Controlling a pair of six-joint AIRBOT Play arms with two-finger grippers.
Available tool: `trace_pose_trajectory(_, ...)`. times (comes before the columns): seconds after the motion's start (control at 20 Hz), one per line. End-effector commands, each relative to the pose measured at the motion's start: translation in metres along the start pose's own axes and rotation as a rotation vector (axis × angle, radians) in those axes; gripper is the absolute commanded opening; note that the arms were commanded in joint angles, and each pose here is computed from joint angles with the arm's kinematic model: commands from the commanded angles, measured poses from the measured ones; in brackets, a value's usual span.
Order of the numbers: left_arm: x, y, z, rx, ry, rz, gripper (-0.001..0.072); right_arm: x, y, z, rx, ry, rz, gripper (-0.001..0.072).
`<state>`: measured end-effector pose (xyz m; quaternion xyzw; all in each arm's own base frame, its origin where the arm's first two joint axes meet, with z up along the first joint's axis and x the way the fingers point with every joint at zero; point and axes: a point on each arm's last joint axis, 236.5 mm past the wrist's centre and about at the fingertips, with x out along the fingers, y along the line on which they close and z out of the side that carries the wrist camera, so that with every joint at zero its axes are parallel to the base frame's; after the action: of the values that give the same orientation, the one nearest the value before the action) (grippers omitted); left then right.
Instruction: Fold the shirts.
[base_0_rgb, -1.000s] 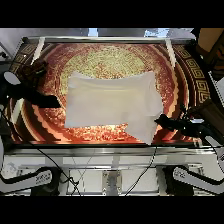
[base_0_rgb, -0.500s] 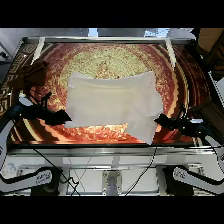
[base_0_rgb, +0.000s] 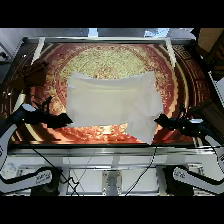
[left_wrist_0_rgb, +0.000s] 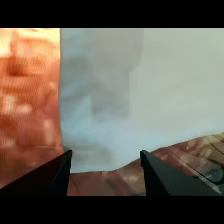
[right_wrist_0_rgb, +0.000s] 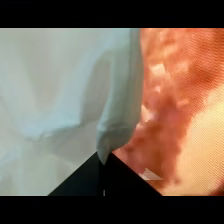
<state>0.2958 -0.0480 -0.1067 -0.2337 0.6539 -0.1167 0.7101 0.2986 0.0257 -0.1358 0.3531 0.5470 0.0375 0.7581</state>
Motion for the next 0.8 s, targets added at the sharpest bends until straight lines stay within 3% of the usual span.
trace_pose_trajectory(0.0, -0.006, 0.003, 0.014, 0.045, -0.038, 0.028, 0.0505, 0.000, 0.001, -0.002, 0.002, 0.010, 0.006, 0.0027)
trace_pose_trajectory(0.75, -0.034, 0.026, 0.024, 0.054, -0.035, 0.081, 0.0498, 0.000, 0.001, -0.003, 0.001, 0.011, 0.007, 0.0027)
